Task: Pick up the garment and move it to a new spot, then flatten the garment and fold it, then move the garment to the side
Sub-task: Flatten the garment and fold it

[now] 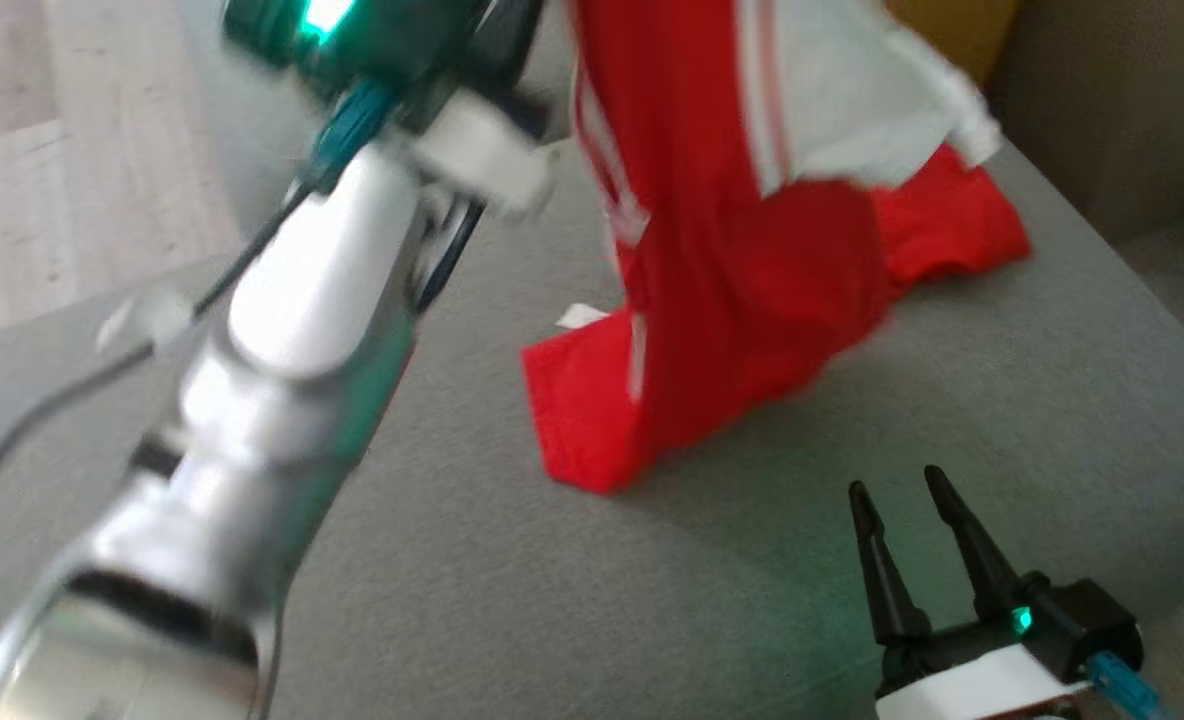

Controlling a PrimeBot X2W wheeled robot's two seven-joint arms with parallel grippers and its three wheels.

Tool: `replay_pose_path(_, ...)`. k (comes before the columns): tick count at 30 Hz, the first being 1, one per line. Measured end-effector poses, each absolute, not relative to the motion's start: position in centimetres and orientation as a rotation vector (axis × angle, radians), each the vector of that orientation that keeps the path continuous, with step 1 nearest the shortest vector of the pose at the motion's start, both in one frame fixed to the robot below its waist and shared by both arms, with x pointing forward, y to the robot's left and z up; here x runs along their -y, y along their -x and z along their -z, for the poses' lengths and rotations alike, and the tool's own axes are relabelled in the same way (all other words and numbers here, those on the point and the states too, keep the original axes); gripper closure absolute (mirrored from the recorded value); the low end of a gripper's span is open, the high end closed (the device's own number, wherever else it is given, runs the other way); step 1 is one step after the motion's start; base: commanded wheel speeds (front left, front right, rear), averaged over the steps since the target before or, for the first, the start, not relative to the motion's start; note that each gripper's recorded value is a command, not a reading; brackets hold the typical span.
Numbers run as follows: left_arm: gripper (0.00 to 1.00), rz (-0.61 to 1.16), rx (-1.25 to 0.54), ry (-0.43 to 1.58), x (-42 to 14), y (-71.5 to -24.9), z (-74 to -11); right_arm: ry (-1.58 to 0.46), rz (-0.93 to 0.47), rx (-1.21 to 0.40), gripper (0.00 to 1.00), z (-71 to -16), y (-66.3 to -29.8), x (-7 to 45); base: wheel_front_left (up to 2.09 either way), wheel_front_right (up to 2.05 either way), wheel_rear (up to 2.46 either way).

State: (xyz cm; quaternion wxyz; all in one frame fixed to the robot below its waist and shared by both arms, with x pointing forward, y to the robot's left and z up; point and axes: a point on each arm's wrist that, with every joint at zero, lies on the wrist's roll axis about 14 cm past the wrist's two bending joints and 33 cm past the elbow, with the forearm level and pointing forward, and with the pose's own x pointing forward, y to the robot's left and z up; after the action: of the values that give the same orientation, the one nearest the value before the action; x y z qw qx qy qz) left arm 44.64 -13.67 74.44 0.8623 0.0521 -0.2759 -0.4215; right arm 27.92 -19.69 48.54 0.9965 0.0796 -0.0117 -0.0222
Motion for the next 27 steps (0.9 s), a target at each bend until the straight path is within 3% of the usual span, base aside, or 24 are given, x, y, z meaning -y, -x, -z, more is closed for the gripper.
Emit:
replay_pose_path(6, 1.00, 0.679, 0.244, -0.047, 5.4, -46.6, -61.2, -0.159, -0.010, 0.023, 0.00, -48.7, -29.2, 18.4, 0.00, 0.00, 0.00)
replay_pose_path(11, 1.00, 0.455, -0.077, 0.015, -3.7, -42.5, -48.3, -0.161, -0.058, -0.003, 0.00, -48.0, -30.0, 17.2, 0.00, 0.00, 0.00)
replay_pose_path(16, 0.97, 0.331, -0.187, 0.052, -8.4, -39.1, -44.1, -0.162, -0.114, -0.021, 0.00, -47.6, -30.7, 15.6, 0.00, 0.00, 0.00)
replay_pose_path(18, 0.83, 0.310, -0.204, 0.059, -9.1, -38.5, -43.5, -0.161, -0.128, -0.024, 0.00, -47.6, -31.0, 15.3, 0.00, 0.00, 0.00)
replay_pose_path(19, 0.68, 0.302, -0.210, 0.061, -9.4, -38.3, -43.2, -0.161, -0.133, -0.026, 0.00, -47.5, -31.1, 15.1, 0.00, 0.00, 0.00)
replay_pose_path(22, 0.49, 0.252, -0.217, 0.067, -10.5, -38.1, -42.9, -0.160, -0.143, -0.027, 0.00, -47.5, -31.2, 14.9, 0.00, 0.00, 0.00)
replay_pose_path(23, 0.00, 0.237, -0.211, 0.070, -10.7, -38.1, -43.1, -0.160, -0.144, -0.026, 0.00, -47.5, -31.2, 14.8, 0.00, 0.00, 0.00)
replay_pose_path(27, 0.00, 0.202, -0.188, 0.063, -11.3, -37.9, -43.6, -0.160, -0.149, -0.024, 0.00, -47.6, -31.2, 14.7, 0.00, 0.00, 0.00)
